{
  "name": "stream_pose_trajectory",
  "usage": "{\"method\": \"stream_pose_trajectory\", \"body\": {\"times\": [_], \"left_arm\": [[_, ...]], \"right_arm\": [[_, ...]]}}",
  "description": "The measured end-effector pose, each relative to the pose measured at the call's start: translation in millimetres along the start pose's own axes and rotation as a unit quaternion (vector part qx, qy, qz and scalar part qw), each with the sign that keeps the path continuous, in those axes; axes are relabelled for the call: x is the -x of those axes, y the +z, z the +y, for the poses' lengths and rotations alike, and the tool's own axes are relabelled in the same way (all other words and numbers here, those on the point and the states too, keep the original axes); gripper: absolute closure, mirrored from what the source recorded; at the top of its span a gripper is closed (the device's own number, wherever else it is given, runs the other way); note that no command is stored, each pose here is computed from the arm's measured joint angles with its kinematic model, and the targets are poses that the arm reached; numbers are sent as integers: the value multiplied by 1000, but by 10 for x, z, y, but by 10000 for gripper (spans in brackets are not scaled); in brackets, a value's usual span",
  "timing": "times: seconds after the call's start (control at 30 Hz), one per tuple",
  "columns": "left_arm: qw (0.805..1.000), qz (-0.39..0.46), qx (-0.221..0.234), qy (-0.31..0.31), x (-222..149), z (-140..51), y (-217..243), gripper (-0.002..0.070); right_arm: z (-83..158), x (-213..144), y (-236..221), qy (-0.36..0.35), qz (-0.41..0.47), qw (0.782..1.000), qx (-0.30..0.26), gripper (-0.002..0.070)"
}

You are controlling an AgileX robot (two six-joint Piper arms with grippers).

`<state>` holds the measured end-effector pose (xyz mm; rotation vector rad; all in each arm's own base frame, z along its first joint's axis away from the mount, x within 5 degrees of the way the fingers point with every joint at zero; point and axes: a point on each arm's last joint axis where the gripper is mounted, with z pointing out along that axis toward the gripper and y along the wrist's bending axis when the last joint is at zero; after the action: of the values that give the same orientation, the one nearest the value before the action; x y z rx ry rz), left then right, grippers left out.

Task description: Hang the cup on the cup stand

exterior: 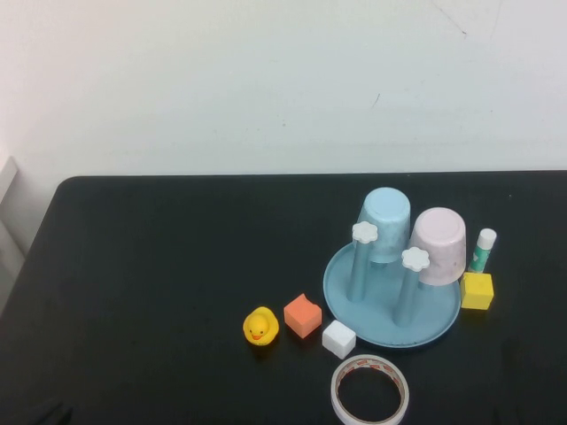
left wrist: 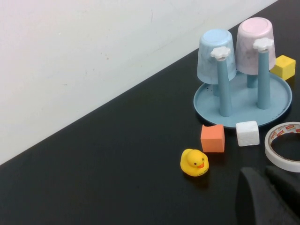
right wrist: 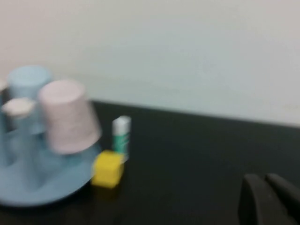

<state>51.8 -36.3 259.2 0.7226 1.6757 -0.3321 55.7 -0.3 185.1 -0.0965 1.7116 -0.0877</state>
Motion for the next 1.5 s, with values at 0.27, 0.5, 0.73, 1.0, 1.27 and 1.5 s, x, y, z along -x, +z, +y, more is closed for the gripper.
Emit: {"method": "stream_pose_trajectory", "body": {"times": [0.27, 0.5, 0.73, 1.0, 1.27, 1.5], "left_arm": [[1000, 0, 0, 0, 0, 0, 0, 676], [1000, 0, 0, 0, 0, 0, 0, 676], [1000, 0, 0, 0, 0, 0, 0, 676], [1000, 0, 0, 0, 0, 0, 0, 676], [1000, 1, 0, 0, -2, 0, 0, 676], [1000, 1, 0, 0, -2, 0, 0, 676]], "right_arm": [[-4, -125, -10, 10, 71, 997, 5, 676], [-34, -144, -17, 19, 84, 996, -22, 676], [-35, -139, -18, 22, 84, 996, -23, 676], [-34, -143, -19, 23, 86, 996, -22, 676], [-34, -144, -19, 24, 87, 996, -22, 676], [-34, -144, -19, 24, 87, 996, -22, 676]]}}
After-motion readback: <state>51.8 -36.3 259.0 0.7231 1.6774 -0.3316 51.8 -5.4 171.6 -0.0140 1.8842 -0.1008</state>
